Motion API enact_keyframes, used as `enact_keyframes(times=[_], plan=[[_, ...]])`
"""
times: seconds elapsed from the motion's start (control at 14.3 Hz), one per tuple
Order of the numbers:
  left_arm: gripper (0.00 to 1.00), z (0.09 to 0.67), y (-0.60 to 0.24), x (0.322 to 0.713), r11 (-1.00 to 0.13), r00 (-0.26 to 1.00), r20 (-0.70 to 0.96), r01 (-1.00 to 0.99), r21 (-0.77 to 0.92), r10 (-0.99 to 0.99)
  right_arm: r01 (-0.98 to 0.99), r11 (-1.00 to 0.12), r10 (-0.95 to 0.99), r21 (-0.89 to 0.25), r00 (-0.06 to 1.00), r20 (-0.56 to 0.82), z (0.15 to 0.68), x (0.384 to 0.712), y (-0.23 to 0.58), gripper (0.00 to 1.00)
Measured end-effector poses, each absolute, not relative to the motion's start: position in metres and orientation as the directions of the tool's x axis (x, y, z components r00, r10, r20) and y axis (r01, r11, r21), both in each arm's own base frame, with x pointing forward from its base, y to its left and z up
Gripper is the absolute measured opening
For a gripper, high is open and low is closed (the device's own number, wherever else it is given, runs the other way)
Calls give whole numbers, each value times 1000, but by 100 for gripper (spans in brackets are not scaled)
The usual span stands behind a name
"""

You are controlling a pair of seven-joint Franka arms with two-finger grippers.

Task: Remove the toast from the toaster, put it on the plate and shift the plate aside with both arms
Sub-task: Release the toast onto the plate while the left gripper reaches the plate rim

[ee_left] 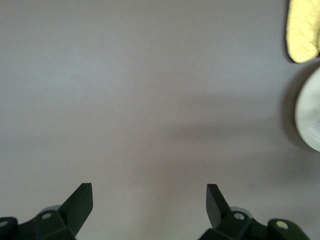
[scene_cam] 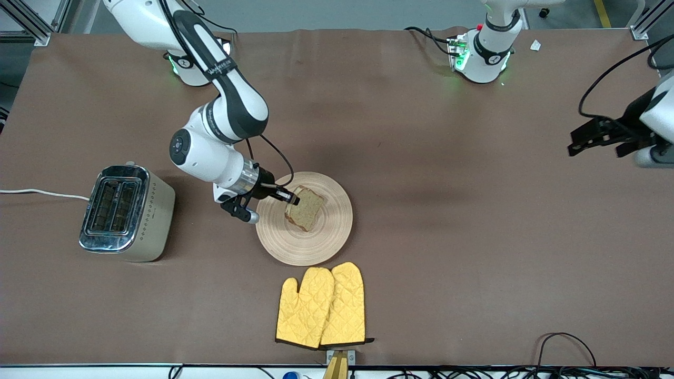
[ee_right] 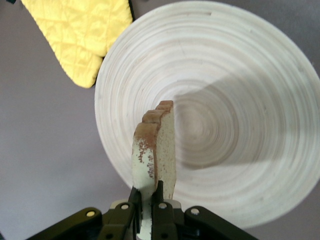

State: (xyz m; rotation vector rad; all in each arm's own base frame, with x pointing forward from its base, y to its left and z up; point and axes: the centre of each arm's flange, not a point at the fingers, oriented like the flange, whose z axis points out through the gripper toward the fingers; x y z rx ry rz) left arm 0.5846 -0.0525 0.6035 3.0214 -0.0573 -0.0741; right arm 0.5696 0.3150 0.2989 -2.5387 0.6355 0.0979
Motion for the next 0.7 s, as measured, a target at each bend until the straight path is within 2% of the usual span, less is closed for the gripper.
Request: enact_keyframes(times=[0.35, 0.7], plan=[[100, 541, -96, 606, -965, 983, -157, -55, 256, -98, -383, -800, -358, -463, 922, -144, 273, 573, 308, 11], [100, 476, -145, 628, -879, 963, -254, 43, 474, -90, -348, -833, -320, -430, 937, -139, 240, 576, 268, 11]])
